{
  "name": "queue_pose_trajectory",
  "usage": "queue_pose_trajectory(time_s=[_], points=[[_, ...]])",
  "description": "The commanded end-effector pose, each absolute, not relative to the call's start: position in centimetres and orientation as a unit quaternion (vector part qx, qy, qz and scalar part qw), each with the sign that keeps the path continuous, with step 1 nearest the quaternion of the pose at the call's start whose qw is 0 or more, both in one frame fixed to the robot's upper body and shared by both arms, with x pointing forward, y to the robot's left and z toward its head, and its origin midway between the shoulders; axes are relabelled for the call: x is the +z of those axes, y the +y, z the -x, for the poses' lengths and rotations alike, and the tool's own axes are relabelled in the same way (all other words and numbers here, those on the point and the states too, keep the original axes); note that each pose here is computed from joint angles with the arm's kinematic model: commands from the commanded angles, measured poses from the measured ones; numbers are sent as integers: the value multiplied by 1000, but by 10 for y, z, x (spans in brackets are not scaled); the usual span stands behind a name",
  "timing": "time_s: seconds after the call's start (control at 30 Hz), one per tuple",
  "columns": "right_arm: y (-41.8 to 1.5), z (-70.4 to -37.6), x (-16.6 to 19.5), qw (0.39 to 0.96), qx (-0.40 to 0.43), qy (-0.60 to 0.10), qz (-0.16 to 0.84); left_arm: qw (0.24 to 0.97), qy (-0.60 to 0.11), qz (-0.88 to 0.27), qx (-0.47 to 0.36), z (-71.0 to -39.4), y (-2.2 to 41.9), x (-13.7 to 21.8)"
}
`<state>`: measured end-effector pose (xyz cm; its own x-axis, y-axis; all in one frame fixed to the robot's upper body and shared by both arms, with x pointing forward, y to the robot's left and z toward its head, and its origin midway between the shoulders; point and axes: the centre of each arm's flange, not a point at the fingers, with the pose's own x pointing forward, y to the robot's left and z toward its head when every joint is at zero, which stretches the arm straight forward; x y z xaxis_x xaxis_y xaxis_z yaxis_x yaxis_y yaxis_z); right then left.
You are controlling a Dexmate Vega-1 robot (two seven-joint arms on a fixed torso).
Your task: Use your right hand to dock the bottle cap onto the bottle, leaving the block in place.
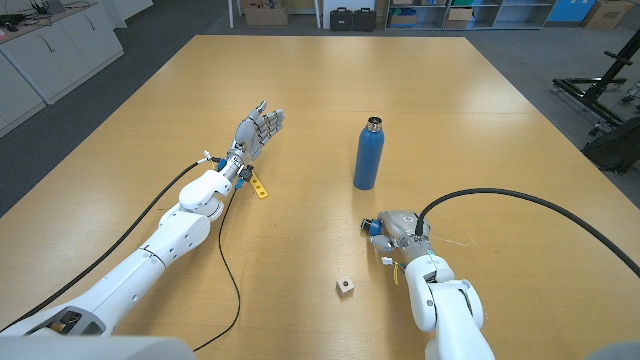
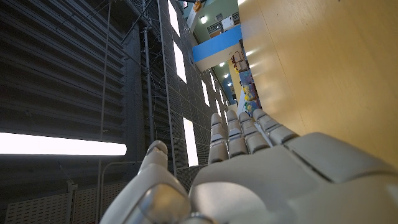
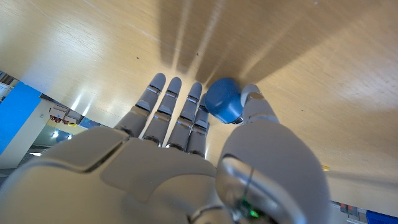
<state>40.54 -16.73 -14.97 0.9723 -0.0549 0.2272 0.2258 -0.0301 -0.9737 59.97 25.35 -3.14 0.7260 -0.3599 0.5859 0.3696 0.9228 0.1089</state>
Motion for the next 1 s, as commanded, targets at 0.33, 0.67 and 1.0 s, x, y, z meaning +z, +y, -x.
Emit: queue_pose_trajectory(time_s=[0.33,0.67,1.0], points=[[-170,-400,-146,702,-136,-112,690,929,-313,11,-197,-601,255,-35],[-176,-393,-138,702,-158,-138,681,929,-312,10,-197,-601,255,-35],[-188,-389,-122,702,-179,-150,672,929,-313,5,-196,-598,255,-30]])
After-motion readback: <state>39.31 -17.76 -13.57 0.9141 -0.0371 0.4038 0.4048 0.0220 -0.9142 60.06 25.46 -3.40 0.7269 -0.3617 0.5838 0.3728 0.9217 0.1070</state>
